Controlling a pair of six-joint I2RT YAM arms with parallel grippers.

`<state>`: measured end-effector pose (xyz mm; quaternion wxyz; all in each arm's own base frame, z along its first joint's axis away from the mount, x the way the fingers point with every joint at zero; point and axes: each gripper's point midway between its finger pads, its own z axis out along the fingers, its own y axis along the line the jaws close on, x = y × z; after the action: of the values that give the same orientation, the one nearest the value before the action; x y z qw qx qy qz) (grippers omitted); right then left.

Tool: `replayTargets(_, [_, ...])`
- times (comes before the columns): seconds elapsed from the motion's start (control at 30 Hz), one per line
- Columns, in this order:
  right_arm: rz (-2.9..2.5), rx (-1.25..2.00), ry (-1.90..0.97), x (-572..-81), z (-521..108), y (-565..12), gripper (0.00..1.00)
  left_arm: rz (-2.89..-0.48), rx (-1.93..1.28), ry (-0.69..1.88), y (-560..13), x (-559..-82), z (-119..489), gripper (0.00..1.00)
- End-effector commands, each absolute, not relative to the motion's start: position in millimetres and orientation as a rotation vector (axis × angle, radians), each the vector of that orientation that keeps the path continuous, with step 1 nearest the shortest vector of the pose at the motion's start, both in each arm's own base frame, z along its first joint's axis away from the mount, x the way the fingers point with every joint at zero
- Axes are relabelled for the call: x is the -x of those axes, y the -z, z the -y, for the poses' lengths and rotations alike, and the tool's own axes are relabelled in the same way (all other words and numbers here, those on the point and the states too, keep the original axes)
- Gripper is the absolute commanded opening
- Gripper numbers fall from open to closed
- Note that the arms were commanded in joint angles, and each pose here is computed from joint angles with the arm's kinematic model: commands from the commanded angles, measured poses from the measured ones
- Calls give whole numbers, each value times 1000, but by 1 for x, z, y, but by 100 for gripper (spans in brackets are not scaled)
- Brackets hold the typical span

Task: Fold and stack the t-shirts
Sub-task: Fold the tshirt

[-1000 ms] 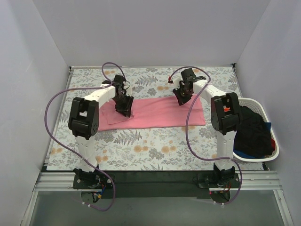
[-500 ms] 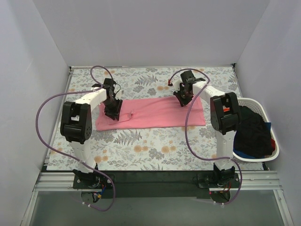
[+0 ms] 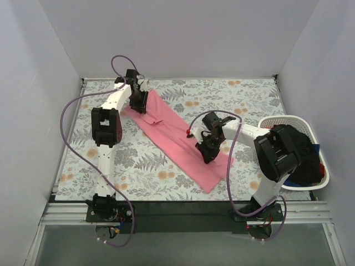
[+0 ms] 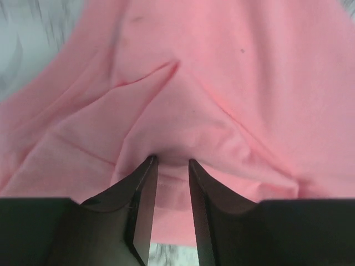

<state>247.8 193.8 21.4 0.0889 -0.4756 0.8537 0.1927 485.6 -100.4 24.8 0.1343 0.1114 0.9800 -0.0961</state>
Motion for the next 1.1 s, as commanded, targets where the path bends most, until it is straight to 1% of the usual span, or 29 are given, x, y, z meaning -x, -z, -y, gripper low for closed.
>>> replayTargets(0.0, [-2489,1512,-1041,-171,-233,-59,14,-2639,-414,359,-53,-540,135,29])
replayTargets(0.03, [-2469,1498,-1057,-173,-237,-67,16,-2595,-410,356,-67,-548,139,32])
replayTargets(0.1, [-2443,1453,-1028,-189,-239,-81,16,-2517,-383,354,-96,-554,140,33])
replayTargets(0.17, [-2428,1410,-979,-208,-238,-89,16,-2490,-366,330,-109,-549,136,33])
replayTargets(0.2, [-2427,1405,-961,-213,-238,-89,16,-2526,-364,334,-95,-536,134,34])
replayTargets(0.23, [-2439,1406,-920,-221,-237,-84,16,-2495,-362,340,-113,-531,136,34])
replayTargets(0.3, [-2467,1406,-900,-225,-237,-77,13,-2537,-347,358,-105,-516,136,34])
replayTargets(0.43, [-2527,1399,-956,-221,-242,-57,8,-2640,-323,397,-81,-483,136,34])
replayTargets(0.5, [-2540,1399,-962,-220,-245,-50,5,-2666,-326,421,-72,-474,137,33])
replayTargets(0.7, [-2596,1417,-1002,-198,-252,-21,4,-2779,-356,448,-34,-456,144,32])
replayTargets(0.8, [-2643,1419,-1049,-177,-252,-10,4,-2809,-372,444,-15,-458,147,32])
replayTargets(0.9, [-2638,1437,-1091,-161,-258,-5,4,-2811,-404,463,-3,-466,163,31])
replayTargets(0.97, [-2597,1468,-1133,-154,-265,-10,4,-2801,-430,478,3,-473,175,31])
replayTargets(1.0, [-2578,1468,-1168,-152,-268,-15,6,-2759,-458,490,-5,-483,189,31])
replayTargets(1.03, [-2538,1463,-1221,-152,-274,-25,8,-2766,-467,488,9,-488,195,31])
replayTargets(1.07, [-2522,1461,-1229,-153,-276,-30,8,-2753,-457,497,8,-496,201,31])
